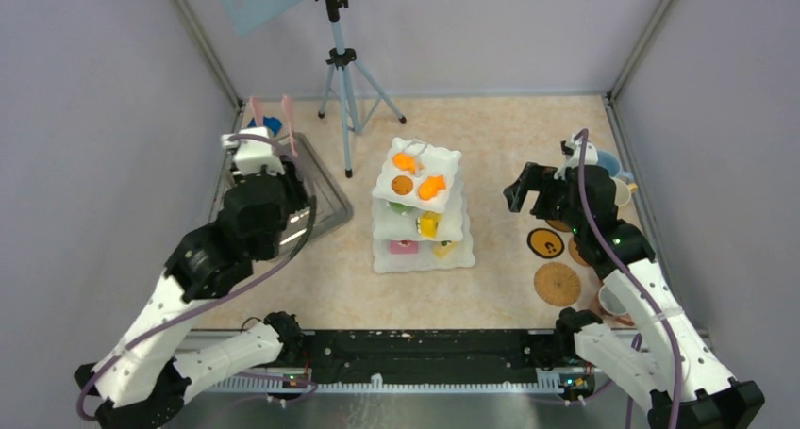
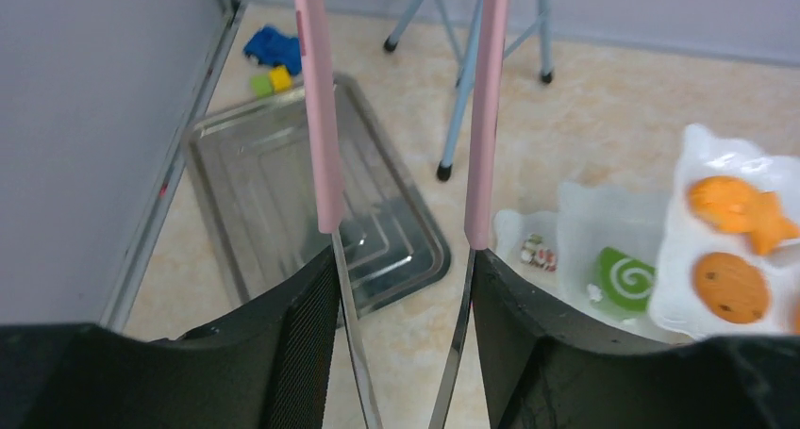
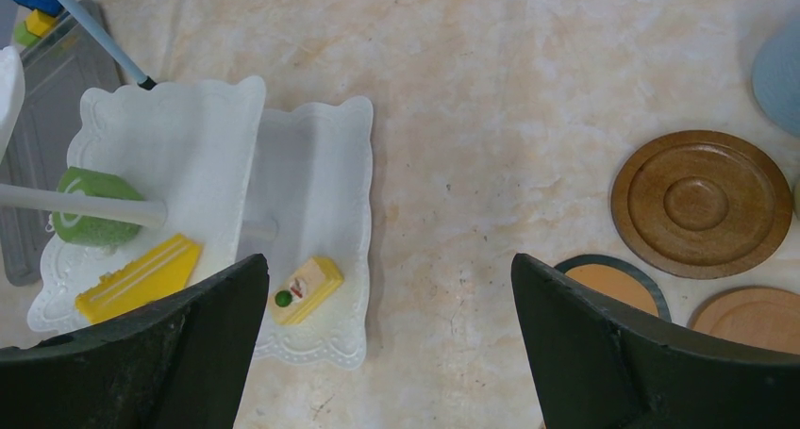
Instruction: Serve the afternoon tea
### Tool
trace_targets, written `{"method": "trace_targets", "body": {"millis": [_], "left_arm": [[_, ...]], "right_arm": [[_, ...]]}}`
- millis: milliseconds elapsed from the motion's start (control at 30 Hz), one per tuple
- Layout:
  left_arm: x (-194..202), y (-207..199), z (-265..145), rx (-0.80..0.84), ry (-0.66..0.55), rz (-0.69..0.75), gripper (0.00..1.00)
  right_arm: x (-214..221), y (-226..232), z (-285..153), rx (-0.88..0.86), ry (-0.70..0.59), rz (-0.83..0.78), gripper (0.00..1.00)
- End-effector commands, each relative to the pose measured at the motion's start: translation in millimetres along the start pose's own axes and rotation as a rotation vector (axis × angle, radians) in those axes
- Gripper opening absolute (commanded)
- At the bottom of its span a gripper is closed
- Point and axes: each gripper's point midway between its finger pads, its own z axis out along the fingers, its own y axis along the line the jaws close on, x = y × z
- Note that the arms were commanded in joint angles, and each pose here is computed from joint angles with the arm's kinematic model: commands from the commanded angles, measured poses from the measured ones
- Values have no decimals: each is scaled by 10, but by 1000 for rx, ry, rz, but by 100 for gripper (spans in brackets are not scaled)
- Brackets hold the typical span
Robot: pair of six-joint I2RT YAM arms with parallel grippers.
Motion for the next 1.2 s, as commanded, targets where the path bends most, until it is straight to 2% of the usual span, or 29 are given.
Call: {"method": "trace_targets", "body": {"millis": [0,200,400,500,633,867,1167], "left_arm": [[594,101,346,-227,82,2,57],[977,-36,878,-215,142,-96,57],[1749,302,1449,-242,400,-373,57],[2065,389,1590,-275,519,-442,57],[2378,531,1666,-379,617,-397,58],[2846,740,1710,-439,668,-364,59],[3017,855,1733,-462,695,-344,60]], "right_arm": [[-69,48,-41,-28,-48,-14,98],[-83,49,-101,-28,-49,-20,98],[-142,63,-192,-33,-71,-17,98],[-123,56,-198,-33,-69,-14,98],[-76,43,-185,-31,-58,-9,98],[-87,58,-176,-37,-62,-4,98],[-91,23,-176,-18,-59,-18,98]]}}
